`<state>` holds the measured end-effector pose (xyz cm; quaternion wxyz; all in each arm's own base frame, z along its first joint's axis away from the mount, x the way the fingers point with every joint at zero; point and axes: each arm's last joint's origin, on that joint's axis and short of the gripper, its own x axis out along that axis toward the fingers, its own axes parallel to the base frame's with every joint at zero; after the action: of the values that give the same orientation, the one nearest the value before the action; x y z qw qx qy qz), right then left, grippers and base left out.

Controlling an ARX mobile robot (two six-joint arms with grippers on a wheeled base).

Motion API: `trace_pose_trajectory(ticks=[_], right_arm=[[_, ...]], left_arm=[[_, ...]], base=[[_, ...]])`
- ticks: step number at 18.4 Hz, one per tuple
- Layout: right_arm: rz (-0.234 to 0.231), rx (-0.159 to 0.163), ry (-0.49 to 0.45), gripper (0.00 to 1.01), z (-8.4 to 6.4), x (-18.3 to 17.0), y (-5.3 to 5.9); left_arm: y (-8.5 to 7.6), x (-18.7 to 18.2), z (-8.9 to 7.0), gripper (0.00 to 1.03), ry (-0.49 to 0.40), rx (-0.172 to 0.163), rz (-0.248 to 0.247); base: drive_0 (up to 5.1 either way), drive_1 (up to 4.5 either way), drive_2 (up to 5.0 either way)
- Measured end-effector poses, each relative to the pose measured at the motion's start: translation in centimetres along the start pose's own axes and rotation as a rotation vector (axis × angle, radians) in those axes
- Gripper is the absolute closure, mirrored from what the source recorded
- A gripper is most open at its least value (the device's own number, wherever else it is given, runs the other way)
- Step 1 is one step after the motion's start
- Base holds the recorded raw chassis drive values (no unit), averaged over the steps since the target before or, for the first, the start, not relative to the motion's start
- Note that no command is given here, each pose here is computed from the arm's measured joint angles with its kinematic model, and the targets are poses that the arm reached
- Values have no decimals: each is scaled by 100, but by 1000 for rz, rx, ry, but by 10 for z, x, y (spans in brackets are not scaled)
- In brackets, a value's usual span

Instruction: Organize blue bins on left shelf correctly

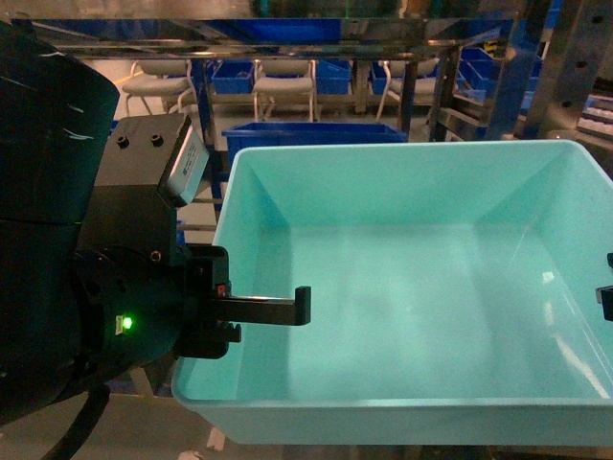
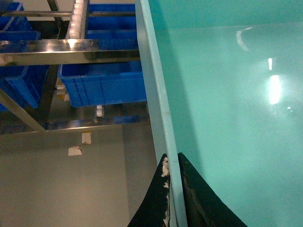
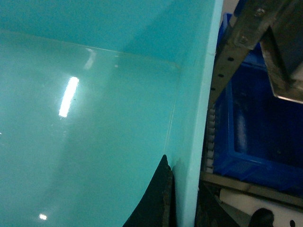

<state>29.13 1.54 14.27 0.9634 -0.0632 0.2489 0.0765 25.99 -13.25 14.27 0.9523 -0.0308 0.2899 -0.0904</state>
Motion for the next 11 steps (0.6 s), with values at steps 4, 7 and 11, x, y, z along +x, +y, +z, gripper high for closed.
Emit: trace_pose_trajectory(ticks=[4,7,11], right_arm=[[0,0,0,99,0,0,0],[1,0,-1,99,0,0,0],[3,0,1,99,0,0,0]], left_arm=[[0,0,0,101,1,0,0],[0,0,0,101,1,0,0],[1,0,0,101,3,-1,4]], base=[[-424,437,-9],[-317,493,-175],[-78,436,-374]])
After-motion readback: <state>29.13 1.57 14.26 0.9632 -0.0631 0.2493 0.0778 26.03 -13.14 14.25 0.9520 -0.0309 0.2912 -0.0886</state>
